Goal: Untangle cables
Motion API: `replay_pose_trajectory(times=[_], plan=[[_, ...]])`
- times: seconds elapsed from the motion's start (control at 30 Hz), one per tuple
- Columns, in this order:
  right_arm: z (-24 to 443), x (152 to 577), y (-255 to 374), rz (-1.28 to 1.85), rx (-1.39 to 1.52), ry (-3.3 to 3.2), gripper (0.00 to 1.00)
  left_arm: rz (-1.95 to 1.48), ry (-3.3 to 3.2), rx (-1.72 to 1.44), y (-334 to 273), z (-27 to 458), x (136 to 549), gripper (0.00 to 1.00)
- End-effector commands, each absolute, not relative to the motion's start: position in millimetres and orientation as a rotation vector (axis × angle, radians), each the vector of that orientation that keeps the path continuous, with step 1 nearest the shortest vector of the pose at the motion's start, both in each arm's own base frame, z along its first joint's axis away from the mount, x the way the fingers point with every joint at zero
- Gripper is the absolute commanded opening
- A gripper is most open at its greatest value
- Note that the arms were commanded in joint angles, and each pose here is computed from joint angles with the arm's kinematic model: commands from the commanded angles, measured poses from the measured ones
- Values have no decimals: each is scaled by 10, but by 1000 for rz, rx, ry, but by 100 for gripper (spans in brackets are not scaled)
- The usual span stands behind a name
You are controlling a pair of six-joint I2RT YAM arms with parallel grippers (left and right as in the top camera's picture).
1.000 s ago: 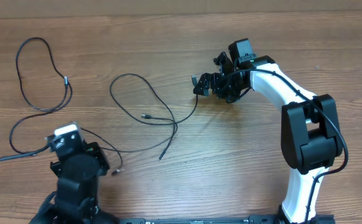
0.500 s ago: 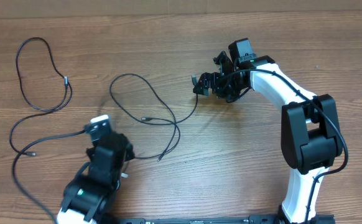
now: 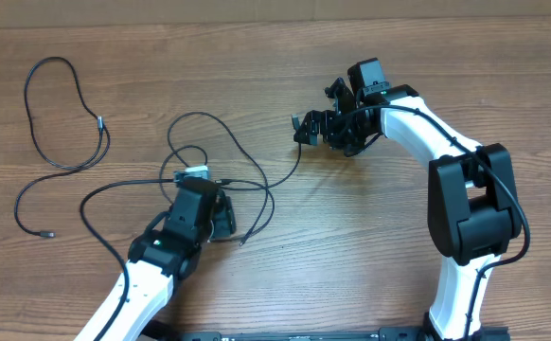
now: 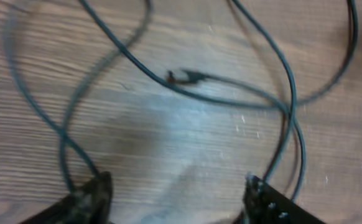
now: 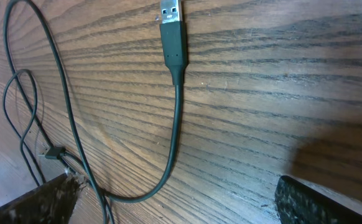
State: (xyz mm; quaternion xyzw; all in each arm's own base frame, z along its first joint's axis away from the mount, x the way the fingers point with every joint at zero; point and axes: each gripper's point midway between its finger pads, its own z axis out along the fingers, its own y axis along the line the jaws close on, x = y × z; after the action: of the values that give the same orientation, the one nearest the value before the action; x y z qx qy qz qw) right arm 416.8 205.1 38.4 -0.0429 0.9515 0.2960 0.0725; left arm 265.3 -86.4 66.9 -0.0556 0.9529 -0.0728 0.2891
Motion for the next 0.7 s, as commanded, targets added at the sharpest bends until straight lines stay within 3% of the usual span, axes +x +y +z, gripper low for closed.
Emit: replay_pose_trajectory(times=[0.0, 0.1, 0.37, 0.43, 0.67], plan=[[453, 4230, 2106, 906, -148, 2832, 100, -321, 2549, 29, -1108, 767, 2653, 73], [454, 4230, 2106, 911, -113, 2840, 100, -440, 2516, 97, -1299, 959, 2703, 73], [455, 4236, 2108, 916, -79, 2845, 100, -695, 2417, -82, -1573, 1290, 2908, 37], [455, 4236, 2108, 916, -79, 2845, 100, -692, 2431, -102, -1578, 1231, 2936, 37], [455, 4236, 2108, 916, -79, 2845, 100, -639, 2574, -133, -1574, 779, 2927, 50]])
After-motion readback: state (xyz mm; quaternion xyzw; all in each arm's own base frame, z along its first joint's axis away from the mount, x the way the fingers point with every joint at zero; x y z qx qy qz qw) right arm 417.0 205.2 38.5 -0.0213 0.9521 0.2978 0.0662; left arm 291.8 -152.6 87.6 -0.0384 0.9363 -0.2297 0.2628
